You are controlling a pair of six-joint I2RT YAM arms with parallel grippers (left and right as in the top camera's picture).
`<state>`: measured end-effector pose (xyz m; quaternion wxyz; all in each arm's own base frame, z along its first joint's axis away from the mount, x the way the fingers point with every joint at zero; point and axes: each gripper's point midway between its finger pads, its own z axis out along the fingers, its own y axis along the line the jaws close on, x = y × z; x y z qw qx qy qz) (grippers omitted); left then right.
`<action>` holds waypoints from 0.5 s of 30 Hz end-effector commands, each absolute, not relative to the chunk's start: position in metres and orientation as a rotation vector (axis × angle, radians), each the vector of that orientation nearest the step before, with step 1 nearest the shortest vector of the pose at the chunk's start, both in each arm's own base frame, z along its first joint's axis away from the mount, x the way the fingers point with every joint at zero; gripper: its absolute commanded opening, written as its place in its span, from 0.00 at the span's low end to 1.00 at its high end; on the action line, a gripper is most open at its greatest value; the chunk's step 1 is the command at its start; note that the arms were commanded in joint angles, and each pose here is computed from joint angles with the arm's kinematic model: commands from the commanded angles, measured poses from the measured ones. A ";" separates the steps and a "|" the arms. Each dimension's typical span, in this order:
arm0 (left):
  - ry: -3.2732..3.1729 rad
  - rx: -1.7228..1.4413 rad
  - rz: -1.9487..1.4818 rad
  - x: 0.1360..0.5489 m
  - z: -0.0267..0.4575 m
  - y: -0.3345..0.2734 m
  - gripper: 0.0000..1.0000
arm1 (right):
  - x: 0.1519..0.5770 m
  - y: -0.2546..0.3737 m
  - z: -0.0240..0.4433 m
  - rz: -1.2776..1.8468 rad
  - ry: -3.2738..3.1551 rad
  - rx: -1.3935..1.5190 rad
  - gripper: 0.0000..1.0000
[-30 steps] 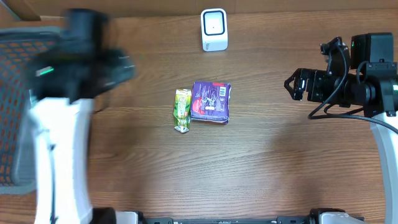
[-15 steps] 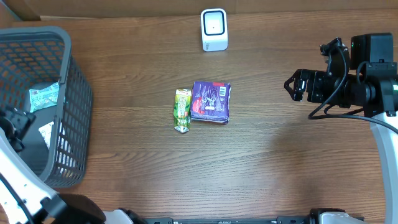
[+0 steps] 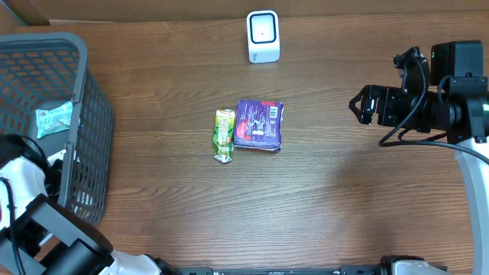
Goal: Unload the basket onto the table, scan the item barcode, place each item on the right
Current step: 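Reach the left gripper into the basket and grasp the white conditioner tube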
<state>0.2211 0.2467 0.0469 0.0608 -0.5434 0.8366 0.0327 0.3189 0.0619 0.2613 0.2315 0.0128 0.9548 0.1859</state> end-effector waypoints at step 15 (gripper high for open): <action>2.581 -1.579 -0.031 0.232 0.051 0.237 0.04 | 0.320 0.061 0.264 0.511 2.614 0.032 1.00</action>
